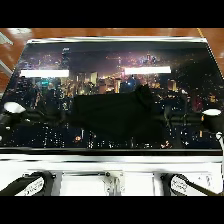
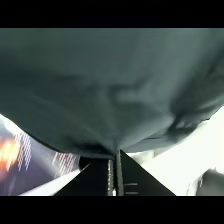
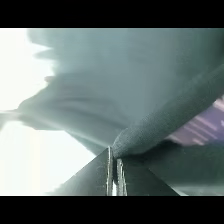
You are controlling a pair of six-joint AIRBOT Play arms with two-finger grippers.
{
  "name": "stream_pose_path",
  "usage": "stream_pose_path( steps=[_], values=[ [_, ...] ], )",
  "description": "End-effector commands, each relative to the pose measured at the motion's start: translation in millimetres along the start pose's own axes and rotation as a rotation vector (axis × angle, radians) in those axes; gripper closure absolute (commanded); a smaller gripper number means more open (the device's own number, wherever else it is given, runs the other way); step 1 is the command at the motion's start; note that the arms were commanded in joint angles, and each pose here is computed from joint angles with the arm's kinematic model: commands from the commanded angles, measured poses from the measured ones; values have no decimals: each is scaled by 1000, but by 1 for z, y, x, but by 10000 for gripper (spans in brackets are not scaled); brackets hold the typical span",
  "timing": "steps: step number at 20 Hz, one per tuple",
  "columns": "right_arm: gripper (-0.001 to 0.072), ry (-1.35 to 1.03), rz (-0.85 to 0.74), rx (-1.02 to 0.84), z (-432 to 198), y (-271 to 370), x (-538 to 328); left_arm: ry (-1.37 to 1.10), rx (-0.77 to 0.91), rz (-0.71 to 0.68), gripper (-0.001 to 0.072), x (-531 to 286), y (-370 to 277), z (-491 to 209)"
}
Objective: Fold the shirts.
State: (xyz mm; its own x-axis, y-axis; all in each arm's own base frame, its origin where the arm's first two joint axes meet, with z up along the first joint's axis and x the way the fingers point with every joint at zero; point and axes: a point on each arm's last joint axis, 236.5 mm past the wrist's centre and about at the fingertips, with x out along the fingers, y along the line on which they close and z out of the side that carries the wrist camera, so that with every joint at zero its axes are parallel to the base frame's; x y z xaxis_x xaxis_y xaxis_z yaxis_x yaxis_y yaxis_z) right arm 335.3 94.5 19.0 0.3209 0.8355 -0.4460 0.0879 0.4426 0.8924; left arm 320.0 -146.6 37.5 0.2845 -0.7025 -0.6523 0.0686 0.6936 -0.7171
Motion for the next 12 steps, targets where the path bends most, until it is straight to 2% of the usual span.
stream_pose_path(
  steps=[1, 4, 7, 9, 12],
  values=[
    [648, -202, 363, -279, 43, 161, -57, -352, 249, -30, 670, -102, -103, 77],
    [648, -456, 352, -648, 44, 286, -125, -820, 524, -59, 670, -249, -227, 107],
    [648, -796, 225, -1003, 12, 399, -203, -1236, 781, -63, 670, -386, -333, 65],
    [648, -993, 106, -1204, -26, 451, -246, -1348, 872, -22, 670, -428, -363, 29],
    [649, -1196, -13, -1356, -83, 494, -290, -1327, 806, 77, 670, -436, -349, 8]
  ],
)
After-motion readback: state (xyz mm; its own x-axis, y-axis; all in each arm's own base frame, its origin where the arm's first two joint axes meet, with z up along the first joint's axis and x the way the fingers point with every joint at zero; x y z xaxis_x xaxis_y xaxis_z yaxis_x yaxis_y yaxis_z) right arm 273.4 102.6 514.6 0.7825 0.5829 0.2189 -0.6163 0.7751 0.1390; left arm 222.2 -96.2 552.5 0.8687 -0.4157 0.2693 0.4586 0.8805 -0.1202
